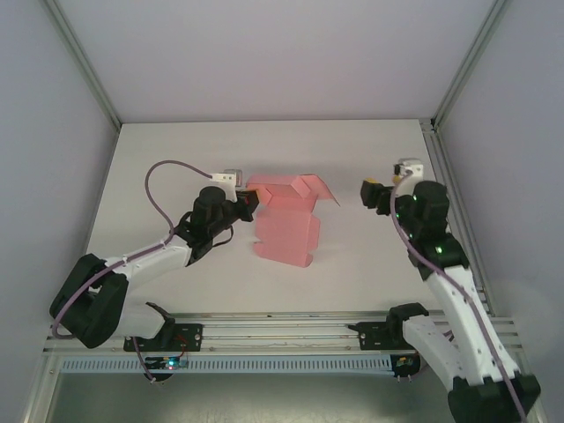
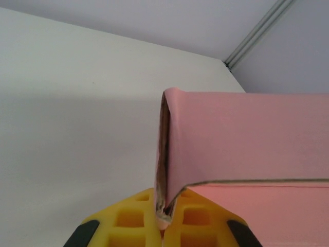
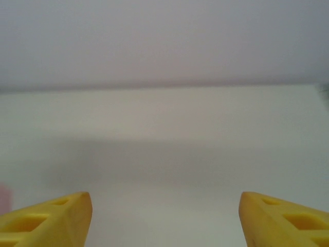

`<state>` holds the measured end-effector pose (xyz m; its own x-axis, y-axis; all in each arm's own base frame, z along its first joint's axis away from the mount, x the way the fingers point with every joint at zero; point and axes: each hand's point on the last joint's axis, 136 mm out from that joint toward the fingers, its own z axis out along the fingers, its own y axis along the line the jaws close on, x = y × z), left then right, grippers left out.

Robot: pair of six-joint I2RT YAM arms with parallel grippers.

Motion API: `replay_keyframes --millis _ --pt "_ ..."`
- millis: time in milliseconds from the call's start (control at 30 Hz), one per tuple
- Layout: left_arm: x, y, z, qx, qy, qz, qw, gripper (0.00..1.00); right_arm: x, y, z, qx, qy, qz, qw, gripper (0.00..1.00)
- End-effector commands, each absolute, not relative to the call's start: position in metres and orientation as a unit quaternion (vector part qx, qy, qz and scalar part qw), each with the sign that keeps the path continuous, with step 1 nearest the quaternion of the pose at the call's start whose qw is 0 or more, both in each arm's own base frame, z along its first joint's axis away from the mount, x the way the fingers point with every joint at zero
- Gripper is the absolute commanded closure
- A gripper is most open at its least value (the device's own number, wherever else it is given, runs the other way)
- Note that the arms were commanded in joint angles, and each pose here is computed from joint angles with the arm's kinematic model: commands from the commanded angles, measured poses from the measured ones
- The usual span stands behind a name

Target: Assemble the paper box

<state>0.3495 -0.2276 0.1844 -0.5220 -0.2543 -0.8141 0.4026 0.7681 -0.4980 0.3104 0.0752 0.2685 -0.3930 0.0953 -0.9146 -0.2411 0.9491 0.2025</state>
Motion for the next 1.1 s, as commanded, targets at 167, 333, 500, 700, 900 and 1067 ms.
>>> replay_keyframes --millis 167,333,500,700,900,1067 --pt "0.356 -0.215 0.203 0.021 0.794 -0.326 0.513 1.00 0.284 0.193 0.247 -0.253 0.797 0.370 0.404 0.37" --pt "0.363 -0.214 0.198 0.005 0.803 -0.316 0.506 1.00 0.275 0.221 0.254 -0.285 0.775 0.388 0.409 0.37" --pt "0.365 -0.224 0.197 0.012 0.799 -0.338 0.497 1.00 0.279 0.230 0.246 -0.285 0.783 0.377 0.405 0.37" --pt "0.363 -0.231 0.198 0.023 0.800 -0.350 0.488 1.00 0.296 0.230 0.236 -0.293 0.798 0.296 0.435 0.49" --pt "0.363 -0.234 0.195 0.025 0.804 -0.354 0.477 1.00 0.323 0.218 0.234 -0.262 0.813 0.139 0.502 0.52" --pt "0.367 -0.242 0.186 0.014 0.827 -0.331 0.454 1.00 0.343 0.212 0.244 -0.203 0.796 0.022 0.570 0.55"
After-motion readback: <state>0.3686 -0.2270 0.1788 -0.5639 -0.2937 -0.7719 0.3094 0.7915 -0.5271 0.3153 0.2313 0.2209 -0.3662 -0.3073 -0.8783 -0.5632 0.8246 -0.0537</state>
